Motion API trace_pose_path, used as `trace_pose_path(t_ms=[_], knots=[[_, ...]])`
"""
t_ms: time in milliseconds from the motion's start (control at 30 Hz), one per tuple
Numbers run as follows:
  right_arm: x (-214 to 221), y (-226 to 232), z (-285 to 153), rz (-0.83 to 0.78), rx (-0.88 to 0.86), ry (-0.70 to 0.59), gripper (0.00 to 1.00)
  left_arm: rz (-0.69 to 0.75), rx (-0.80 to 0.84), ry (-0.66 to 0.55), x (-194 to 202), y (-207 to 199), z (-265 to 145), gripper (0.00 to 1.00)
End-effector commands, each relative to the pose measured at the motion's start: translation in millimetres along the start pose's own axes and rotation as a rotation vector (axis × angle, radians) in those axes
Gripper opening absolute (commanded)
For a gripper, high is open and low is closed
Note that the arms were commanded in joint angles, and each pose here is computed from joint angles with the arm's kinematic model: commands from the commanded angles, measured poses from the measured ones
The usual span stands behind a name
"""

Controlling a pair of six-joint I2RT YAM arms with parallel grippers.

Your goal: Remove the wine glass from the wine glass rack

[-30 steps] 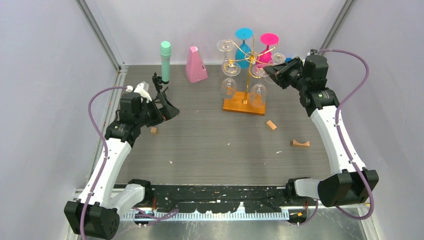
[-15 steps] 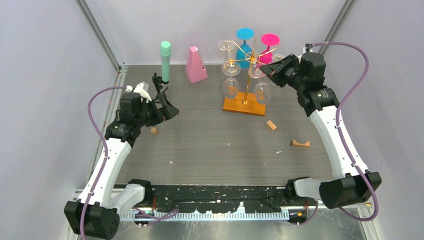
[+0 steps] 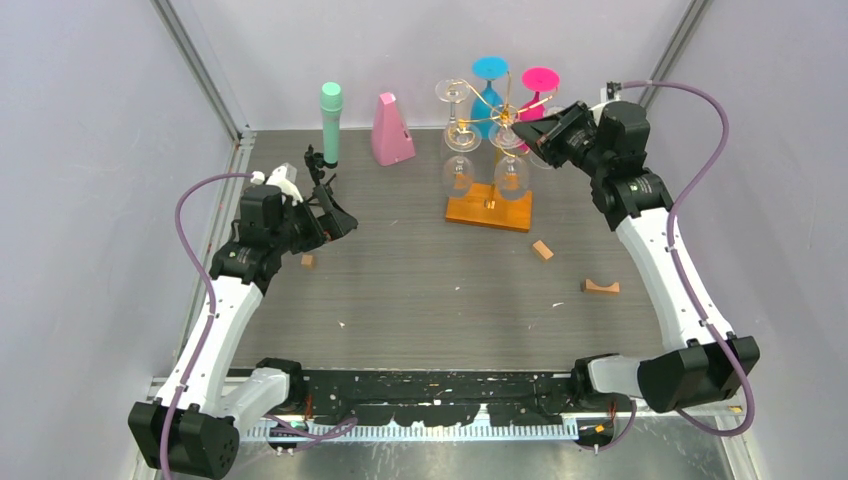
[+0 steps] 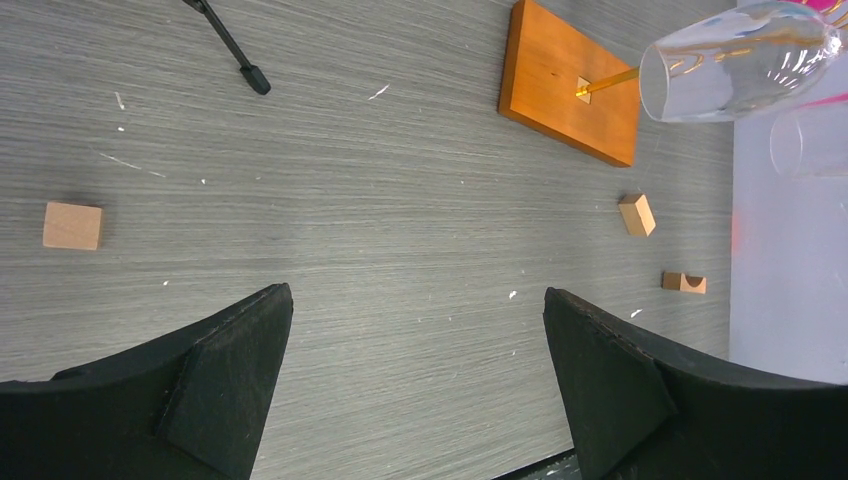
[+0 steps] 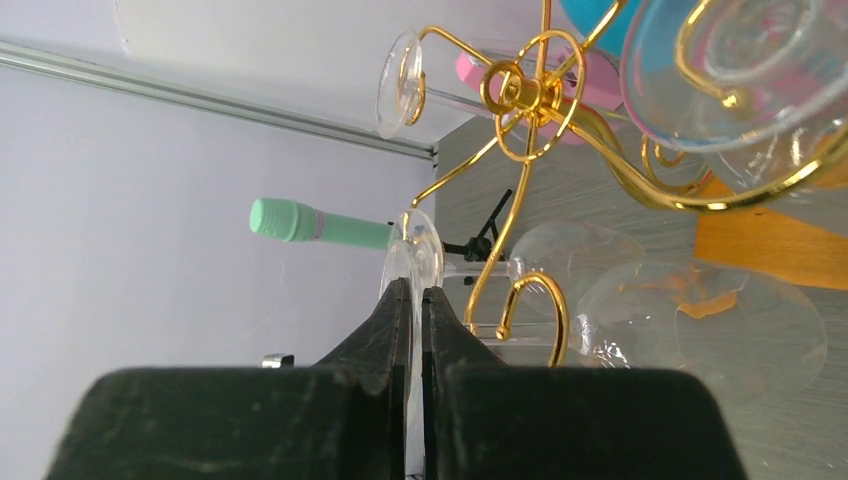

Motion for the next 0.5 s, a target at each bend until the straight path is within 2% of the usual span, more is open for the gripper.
trace_pose_path(t_ms=[0,467], knots=[[-6,21,10,-0.005,-0.142,-0.019,0.0,0.04,0.001,-0.056,-12,-4,-7,1.0],[-26,17,7,0.008,-0.033,-0.255,0.0,0.082,0.004,-0.094,-15,-5,-15,1.0]])
Point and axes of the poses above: each gripper's point midway between its finger pads, its own z axis out along the fingers, its own y axis along the line the jaws close on, x = y × z, the point moved 9 cm from there along -z, back along the fingers, and after that the axes turned 12 degrees about z, right-handed, at the moved point
